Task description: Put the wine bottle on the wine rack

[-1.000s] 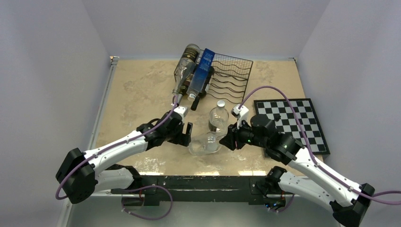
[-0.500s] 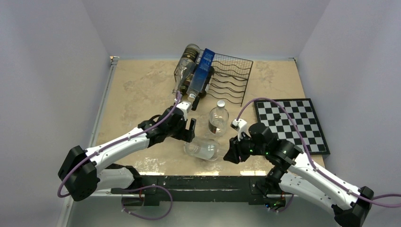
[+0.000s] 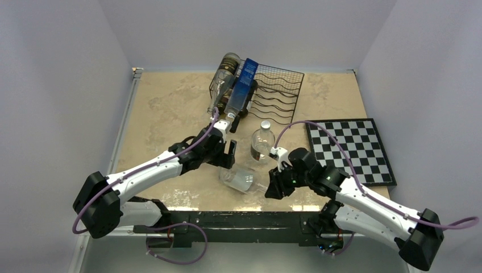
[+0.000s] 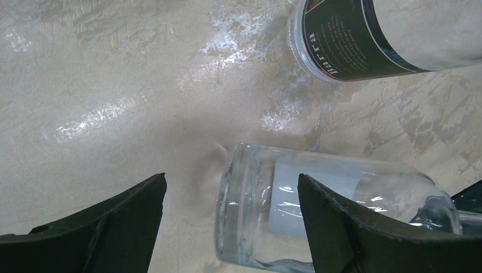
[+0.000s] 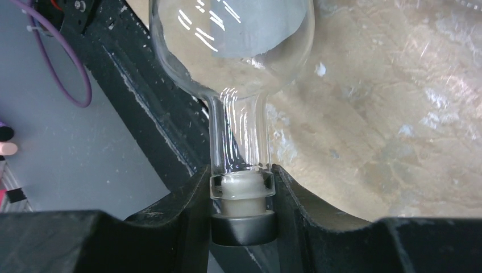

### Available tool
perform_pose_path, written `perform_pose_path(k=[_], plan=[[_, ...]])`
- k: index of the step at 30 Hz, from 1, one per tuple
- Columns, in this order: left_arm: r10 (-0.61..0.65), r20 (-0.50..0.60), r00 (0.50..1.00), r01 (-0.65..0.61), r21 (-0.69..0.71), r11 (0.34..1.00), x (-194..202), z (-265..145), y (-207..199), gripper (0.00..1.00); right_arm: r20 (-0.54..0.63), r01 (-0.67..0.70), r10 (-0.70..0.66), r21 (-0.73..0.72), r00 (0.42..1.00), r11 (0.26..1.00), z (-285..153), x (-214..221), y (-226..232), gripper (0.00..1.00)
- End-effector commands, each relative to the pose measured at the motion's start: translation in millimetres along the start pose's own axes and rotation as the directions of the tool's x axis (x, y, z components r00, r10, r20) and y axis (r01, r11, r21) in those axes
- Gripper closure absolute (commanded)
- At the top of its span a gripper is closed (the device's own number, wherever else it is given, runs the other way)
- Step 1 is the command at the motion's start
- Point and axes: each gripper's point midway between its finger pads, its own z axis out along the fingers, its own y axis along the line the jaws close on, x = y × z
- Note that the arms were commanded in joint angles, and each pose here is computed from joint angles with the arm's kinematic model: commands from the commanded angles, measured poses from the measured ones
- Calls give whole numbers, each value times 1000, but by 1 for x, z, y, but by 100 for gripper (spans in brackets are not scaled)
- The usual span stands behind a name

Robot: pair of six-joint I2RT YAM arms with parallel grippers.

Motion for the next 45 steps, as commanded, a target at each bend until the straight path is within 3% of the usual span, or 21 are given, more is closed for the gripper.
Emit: perform_pose_path(k=[1,6,15,25,28,33,35,39,45], plan=[[-19,-25,1000,17,-83,996,0,-1,11,10,149,81,-93,88,984,993,13,-41,-16,100],[-59,-44,997,47,-228,972,3,2,37,9,142,165,-198,214,970,963,19,-42,-31,100],[-130,-67,989,114,-208,971,6,8,35,9,47,313,-343,310,938,898,42,-41,-20,100],[-263,-65,963,250,-159,955,17,12,37,7,44,343,-395,416,918,842,77,-48,-18,100],[-262,-74,962,249,-150,957,20,14,37,7,28,344,-395,437,918,831,84,-49,-21,88],[-252,-82,964,239,-142,961,23,15,37,8,56,352,-414,430,908,831,89,-53,-17,50],[-253,-78,964,241,-138,961,24,15,38,8,65,363,-430,431,901,826,92,-55,-17,41],[-253,-74,965,241,-135,961,25,17,39,8,60,399,-464,420,884,815,100,-58,-16,37],[-251,-76,965,238,-148,960,26,18,43,8,46,424,-468,354,882,834,118,-51,-9,42]])
